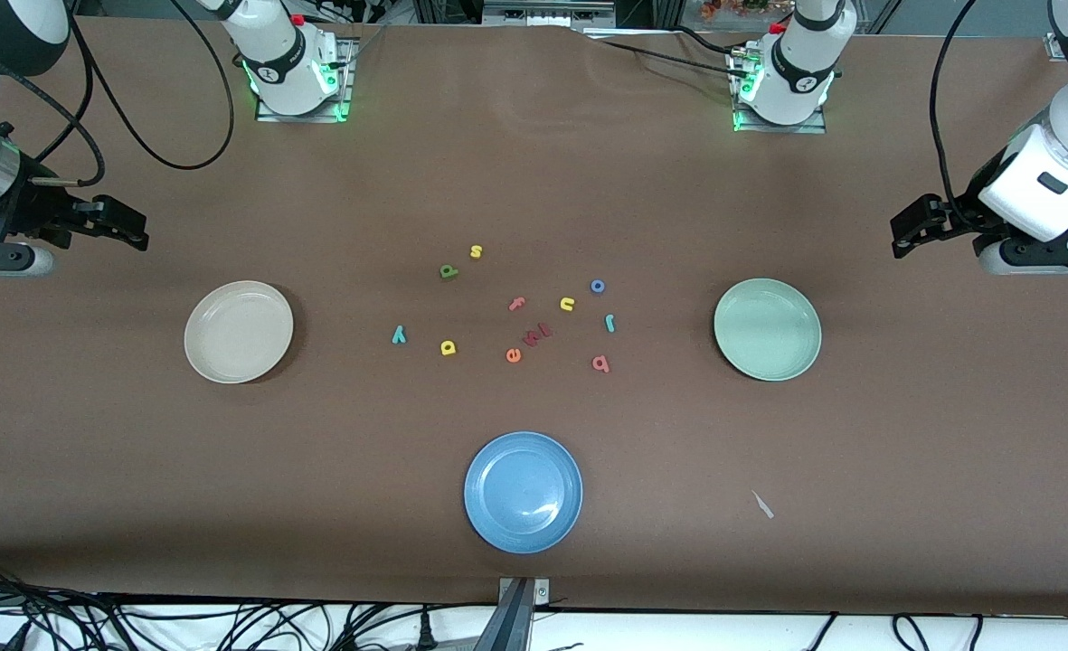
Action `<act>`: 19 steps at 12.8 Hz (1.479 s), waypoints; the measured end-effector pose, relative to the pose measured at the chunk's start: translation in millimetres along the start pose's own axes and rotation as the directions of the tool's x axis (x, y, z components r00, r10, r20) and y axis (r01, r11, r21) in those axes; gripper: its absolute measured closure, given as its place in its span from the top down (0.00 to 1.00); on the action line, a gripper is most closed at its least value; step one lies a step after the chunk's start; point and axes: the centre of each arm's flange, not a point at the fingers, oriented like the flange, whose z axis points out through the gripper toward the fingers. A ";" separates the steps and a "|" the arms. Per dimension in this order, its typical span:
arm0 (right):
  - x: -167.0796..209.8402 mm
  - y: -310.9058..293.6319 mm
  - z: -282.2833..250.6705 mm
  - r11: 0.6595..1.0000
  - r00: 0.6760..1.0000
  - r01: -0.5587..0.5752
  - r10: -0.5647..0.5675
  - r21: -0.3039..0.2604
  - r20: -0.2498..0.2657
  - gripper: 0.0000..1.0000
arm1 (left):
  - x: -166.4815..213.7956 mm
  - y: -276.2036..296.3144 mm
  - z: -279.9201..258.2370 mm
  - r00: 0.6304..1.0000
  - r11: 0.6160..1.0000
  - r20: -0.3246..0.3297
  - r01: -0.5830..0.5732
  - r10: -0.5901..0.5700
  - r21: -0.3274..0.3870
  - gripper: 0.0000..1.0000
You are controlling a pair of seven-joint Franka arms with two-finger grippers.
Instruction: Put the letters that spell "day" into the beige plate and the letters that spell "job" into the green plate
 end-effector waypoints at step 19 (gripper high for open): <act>0.0 0.0 0.0 1.000 1.000 0.000 0.000 0.000 0.000 1.00 | 5.4 2.8 4.0 1.000 1.000 -0.015 -0.004 0.004 -0.002 1.00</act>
